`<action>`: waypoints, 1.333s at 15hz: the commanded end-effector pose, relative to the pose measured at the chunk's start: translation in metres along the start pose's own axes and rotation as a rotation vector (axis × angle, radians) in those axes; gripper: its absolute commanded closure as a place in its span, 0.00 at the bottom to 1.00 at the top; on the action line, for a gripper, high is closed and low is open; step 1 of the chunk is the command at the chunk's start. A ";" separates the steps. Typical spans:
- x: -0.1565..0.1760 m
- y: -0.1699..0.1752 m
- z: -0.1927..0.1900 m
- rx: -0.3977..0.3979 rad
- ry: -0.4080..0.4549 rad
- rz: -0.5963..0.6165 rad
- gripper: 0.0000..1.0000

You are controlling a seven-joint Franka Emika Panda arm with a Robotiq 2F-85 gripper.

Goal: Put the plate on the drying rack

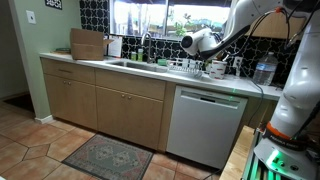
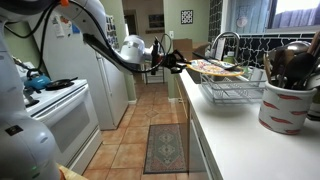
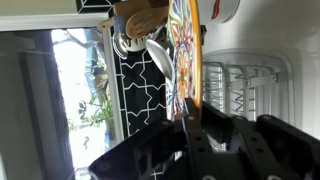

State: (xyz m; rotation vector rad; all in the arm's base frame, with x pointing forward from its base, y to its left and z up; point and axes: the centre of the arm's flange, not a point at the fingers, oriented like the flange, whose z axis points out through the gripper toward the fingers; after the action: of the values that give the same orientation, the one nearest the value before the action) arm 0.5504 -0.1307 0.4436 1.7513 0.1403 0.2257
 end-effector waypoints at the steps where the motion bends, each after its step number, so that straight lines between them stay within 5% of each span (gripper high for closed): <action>1: 0.008 0.002 0.011 -0.081 0.024 -0.020 0.93; 20: 0.041 -0.066 0.062 -0.163 0.022 -0.022 0.93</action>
State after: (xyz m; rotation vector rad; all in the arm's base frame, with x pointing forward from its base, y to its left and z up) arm 0.5947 -0.1619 0.3764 1.6470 0.1620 0.2326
